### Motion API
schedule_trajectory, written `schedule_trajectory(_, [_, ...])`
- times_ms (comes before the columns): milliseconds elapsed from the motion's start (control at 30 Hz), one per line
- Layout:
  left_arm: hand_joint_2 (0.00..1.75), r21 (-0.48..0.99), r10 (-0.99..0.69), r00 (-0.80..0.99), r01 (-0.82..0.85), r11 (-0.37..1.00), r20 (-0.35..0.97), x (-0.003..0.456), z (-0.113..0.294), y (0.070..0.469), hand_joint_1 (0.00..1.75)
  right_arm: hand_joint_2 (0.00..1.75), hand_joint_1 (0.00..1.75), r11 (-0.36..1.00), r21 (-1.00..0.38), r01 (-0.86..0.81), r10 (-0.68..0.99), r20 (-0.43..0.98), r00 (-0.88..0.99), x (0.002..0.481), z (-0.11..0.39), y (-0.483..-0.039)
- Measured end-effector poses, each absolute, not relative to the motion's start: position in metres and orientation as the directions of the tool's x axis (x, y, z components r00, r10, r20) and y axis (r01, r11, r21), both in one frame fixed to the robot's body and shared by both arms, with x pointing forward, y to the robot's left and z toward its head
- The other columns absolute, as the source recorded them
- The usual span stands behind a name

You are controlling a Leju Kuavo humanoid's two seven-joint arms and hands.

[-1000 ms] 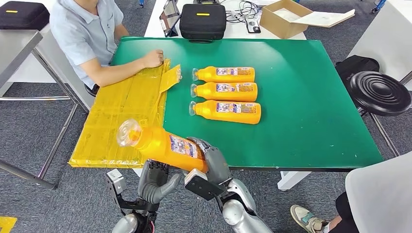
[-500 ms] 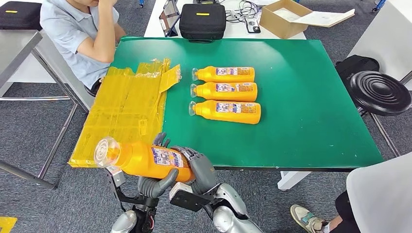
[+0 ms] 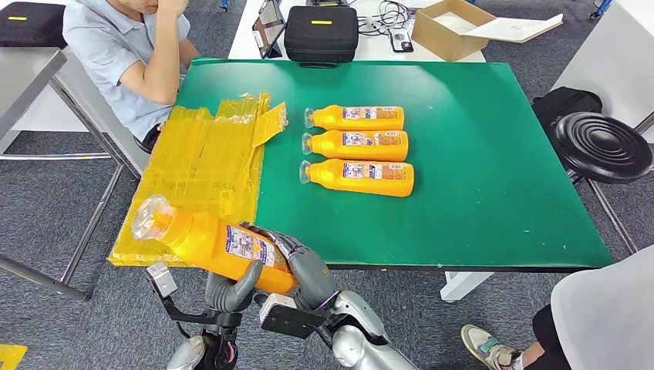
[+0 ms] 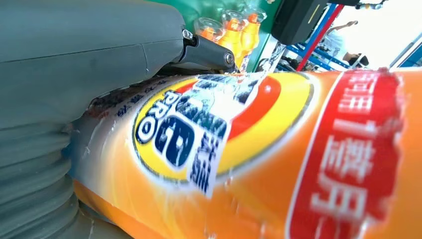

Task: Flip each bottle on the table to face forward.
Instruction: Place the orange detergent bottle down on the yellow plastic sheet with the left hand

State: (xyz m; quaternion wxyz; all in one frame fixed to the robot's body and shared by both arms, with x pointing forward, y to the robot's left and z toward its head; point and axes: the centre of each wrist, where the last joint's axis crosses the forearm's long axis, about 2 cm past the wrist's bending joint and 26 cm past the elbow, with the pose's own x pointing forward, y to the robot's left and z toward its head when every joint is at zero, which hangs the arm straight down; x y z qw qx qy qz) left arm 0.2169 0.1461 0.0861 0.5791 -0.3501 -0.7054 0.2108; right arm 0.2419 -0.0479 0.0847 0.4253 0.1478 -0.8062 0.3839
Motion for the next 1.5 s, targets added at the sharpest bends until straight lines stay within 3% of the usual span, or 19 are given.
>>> schedule_trajectory(133, [1.75,-0.704,0.739,-0.088,0.247,0.666,0.668,0.217,0.086,0.148,1.75,1.75,0.0,0.658,-0.491,-0.57,0.086,0.802,-0.591,0.241,0.084,-0.047])
schedule_trajectory(267, [1.75,-0.727,0.759,-0.081,0.24,0.644,0.646,0.218,0.086,0.15,1.75,0.0,0.0,0.657,-0.483,-0.579,0.08,0.808,-0.583,0.24,0.084,-0.046])
schedule_trajectory(600, [1.75,-0.774,0.799,-0.041,0.224,0.592,0.6,0.22,0.085,0.155,1.75,0.0,0.0,0.714,-0.411,-0.567,0.027,0.825,-0.565,0.228,0.074,-0.049])
schedule_trajectory(1033, [1.75,-0.636,0.628,-0.115,-0.052,0.77,0.77,0.257,0.069,0.201,1.75,0.0,0.0,0.855,-0.355,-0.378,0.052,0.784,-0.618,0.2,0.069,-0.06])
schedule_trajectory(1133, [1.75,-0.511,0.489,-0.168,-0.138,0.848,0.856,0.265,0.068,0.219,1.75,0.0,0.0,0.877,-0.343,-0.335,0.061,0.773,-0.632,0.199,0.073,-0.065])
schedule_trajectory(1300, [1.75,-0.188,0.108,-0.268,-0.294,0.937,0.957,0.288,0.076,0.246,1.75,0.0,0.0,0.91,-0.323,-0.259,0.076,0.746,-0.662,0.199,0.082,-0.07])
schedule_trajectory(1433, [1.75,0.127,-0.272,-0.283,-0.442,0.888,0.92,0.309,0.083,0.261,1.75,0.0,0.0,0.931,-0.284,-0.231,0.062,0.744,-0.665,0.2,0.089,-0.073])
schedule_trajectory(1500, [1.75,0.195,-0.354,-0.279,-0.469,0.862,0.893,0.316,0.084,0.265,1.75,0.0,0.0,0.935,-0.274,-0.225,0.057,0.742,-0.668,0.2,0.091,-0.074])
